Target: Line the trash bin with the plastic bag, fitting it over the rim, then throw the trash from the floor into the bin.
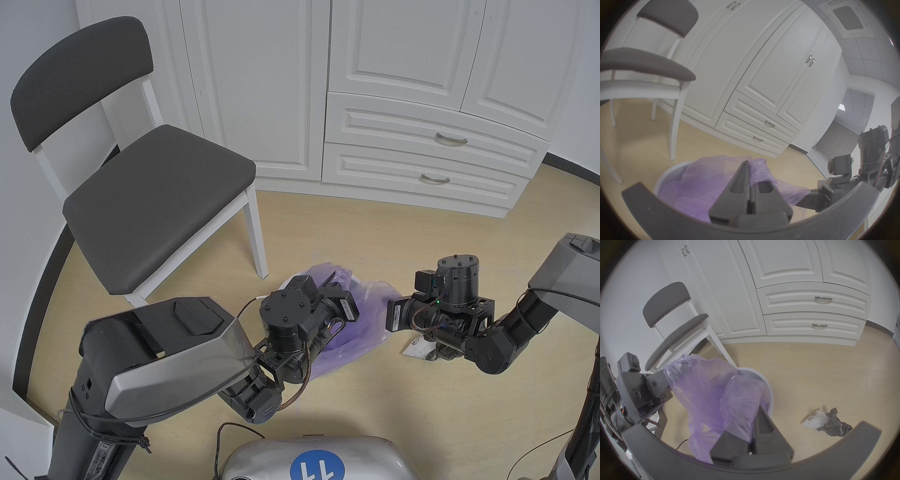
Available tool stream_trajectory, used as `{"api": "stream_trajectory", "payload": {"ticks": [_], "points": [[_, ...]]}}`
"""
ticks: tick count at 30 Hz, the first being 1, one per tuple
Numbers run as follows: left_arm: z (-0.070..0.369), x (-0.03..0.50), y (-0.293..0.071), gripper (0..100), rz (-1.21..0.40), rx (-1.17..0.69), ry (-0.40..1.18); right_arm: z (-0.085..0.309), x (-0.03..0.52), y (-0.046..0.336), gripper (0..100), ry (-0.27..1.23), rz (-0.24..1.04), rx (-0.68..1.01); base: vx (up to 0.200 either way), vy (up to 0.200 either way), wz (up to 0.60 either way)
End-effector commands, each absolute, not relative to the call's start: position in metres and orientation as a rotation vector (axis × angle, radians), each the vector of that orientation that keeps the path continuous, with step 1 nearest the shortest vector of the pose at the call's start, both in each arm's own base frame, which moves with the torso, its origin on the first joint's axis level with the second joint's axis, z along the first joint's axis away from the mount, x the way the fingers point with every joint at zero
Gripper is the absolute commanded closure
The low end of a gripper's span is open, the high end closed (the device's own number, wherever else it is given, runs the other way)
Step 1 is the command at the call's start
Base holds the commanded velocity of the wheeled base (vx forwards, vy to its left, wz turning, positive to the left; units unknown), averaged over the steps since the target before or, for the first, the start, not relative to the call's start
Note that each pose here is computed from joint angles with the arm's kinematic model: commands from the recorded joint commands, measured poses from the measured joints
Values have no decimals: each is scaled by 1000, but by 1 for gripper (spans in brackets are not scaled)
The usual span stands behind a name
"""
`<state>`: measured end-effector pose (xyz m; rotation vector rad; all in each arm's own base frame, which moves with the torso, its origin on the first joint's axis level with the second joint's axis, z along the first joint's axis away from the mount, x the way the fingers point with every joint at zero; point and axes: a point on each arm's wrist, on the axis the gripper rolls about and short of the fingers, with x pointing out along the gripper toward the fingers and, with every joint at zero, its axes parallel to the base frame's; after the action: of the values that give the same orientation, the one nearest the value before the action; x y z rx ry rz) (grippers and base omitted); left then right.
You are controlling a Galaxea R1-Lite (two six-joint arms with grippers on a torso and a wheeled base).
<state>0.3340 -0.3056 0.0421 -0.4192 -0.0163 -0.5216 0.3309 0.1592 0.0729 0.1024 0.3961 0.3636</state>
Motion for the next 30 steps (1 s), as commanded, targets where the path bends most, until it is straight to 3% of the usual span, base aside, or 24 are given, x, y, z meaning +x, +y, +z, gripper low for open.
{"api": "stream_trajectory", "payload": {"ticks": [1,9,17,30], "points": [[32,341,-309,100,-516,-442,-7,75,337,154,100,392,344,108,0,0,0],[38,362,-292,100,-465,-458,-47,75,340,160,100,379,351,150,0,0,0],[49,392,-250,100,-368,-432,-67,61,370,155,100,356,299,241,0,0,0],[50,395,-184,100,-316,-147,59,29,398,133,100,309,244,250,0,0,0]]}}
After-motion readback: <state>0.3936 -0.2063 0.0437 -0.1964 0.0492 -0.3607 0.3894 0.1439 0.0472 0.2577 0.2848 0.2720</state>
